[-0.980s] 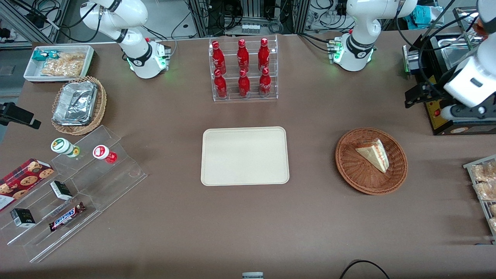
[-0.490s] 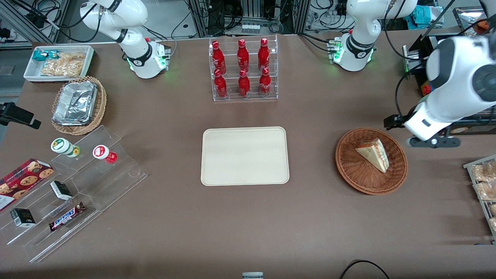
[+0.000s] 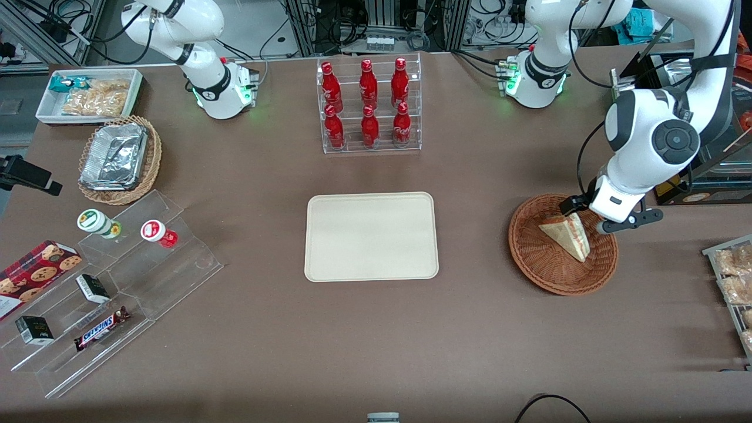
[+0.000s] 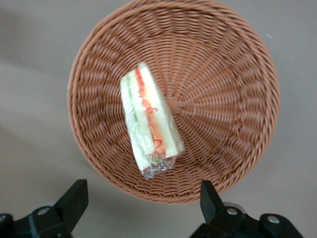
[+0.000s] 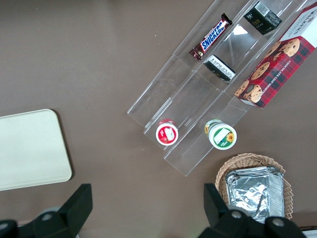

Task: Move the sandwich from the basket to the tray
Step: 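Lower the left gripper and close it on the wrapped sandwich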

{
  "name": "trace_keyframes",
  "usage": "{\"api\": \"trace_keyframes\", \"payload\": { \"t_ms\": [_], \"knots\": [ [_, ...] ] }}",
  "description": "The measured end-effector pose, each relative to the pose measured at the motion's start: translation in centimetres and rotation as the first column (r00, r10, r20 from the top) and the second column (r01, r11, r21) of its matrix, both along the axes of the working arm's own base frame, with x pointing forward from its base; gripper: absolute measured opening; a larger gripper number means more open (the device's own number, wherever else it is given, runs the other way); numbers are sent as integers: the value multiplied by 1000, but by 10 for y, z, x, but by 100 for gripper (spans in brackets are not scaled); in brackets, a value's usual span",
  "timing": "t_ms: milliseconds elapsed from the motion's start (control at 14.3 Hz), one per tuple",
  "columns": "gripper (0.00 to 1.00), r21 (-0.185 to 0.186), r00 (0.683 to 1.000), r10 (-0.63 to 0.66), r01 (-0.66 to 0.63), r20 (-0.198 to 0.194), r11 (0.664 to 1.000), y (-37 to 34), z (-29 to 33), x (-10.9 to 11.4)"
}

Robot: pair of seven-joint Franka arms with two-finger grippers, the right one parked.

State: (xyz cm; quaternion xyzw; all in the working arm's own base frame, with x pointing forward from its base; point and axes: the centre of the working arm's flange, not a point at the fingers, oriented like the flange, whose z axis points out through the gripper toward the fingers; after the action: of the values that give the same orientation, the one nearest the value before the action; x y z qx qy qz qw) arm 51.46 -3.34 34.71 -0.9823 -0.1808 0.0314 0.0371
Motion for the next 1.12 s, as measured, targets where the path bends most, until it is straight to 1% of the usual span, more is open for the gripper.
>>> {"api": "trace_keyframes", "payload": {
  "t_ms": [140,280,350,490,630,910,980,1050,1120],
  "knots": [
    [100,11,987,163,-163,11,987,0,-3,0],
    [100,12,958,286,-287,32,958,-1,-12,2],
    [100,7,944,326,-326,47,945,-1,-19,3],
    [100,-9,929,363,-364,74,931,-2,-37,1],
    [100,-20,922,378,-378,85,926,-1,-59,-5],
    [100,-21,914,398,-398,71,917,9,-93,-7],
    [93,-19,914,400,-399,67,917,9,-98,-8],
    [83,-18,914,401,-400,65,916,9,-100,-8],
    [70,-18,914,402,-401,64,916,9,-100,-8]
  ]
}}
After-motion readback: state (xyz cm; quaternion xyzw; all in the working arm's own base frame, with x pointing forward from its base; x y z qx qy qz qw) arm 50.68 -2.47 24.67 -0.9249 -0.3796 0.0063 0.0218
